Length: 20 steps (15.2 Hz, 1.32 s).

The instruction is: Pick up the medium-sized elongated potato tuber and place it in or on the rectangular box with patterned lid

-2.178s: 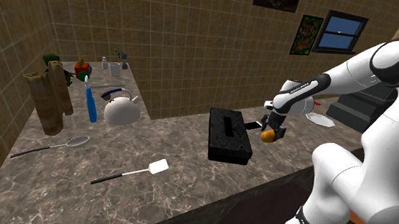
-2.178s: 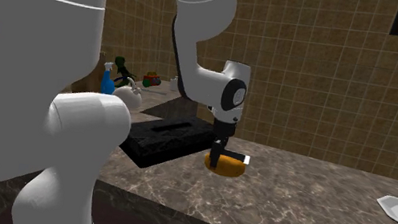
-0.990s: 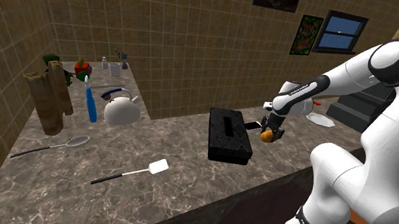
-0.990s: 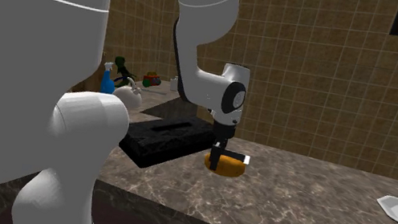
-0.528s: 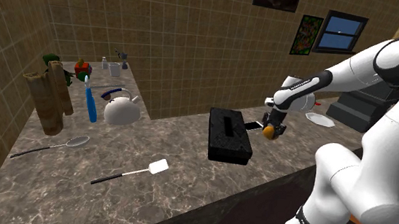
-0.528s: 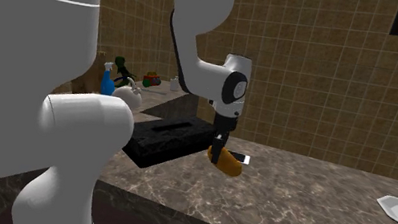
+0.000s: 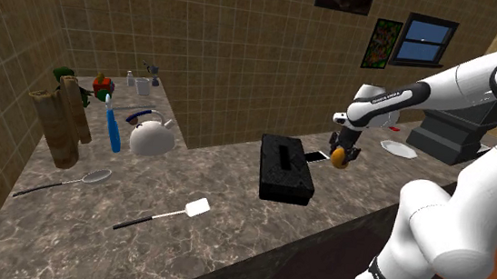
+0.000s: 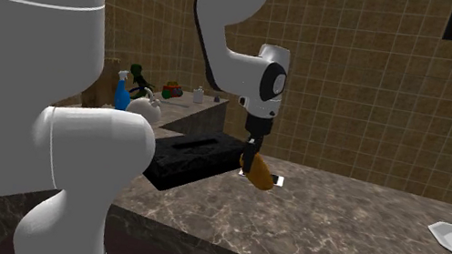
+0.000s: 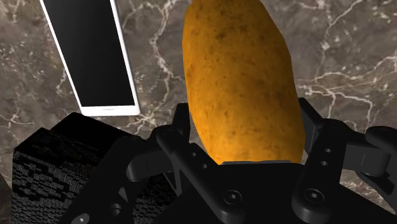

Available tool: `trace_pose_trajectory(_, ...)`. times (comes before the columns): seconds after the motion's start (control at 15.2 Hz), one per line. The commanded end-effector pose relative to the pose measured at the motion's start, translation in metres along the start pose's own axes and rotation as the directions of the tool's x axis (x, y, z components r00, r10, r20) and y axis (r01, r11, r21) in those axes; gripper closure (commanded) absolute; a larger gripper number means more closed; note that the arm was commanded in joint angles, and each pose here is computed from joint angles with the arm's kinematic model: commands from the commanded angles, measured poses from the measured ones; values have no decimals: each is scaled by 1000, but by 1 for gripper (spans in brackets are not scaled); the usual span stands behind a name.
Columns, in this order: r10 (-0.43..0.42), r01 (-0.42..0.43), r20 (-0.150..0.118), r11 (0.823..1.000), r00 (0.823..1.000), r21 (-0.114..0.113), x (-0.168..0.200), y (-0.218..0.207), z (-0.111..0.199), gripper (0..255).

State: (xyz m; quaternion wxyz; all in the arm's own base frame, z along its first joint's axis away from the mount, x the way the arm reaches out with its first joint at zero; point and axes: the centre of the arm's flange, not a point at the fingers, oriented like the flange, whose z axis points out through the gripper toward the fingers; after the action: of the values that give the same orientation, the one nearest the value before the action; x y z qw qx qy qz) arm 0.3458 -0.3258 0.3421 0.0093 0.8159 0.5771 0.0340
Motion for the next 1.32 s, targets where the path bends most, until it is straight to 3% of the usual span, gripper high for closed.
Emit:
trace_pose_trajectory(0.0,0,0,1,1000,1000,0,2,0,-11,255)
trace_pose_trajectory(1.19,0,0,1,1000,1000,0,6,5,-103,255)
trace_pose_trajectory(1.25,0,0,1,1000,1000,0,18,10,-103,255)
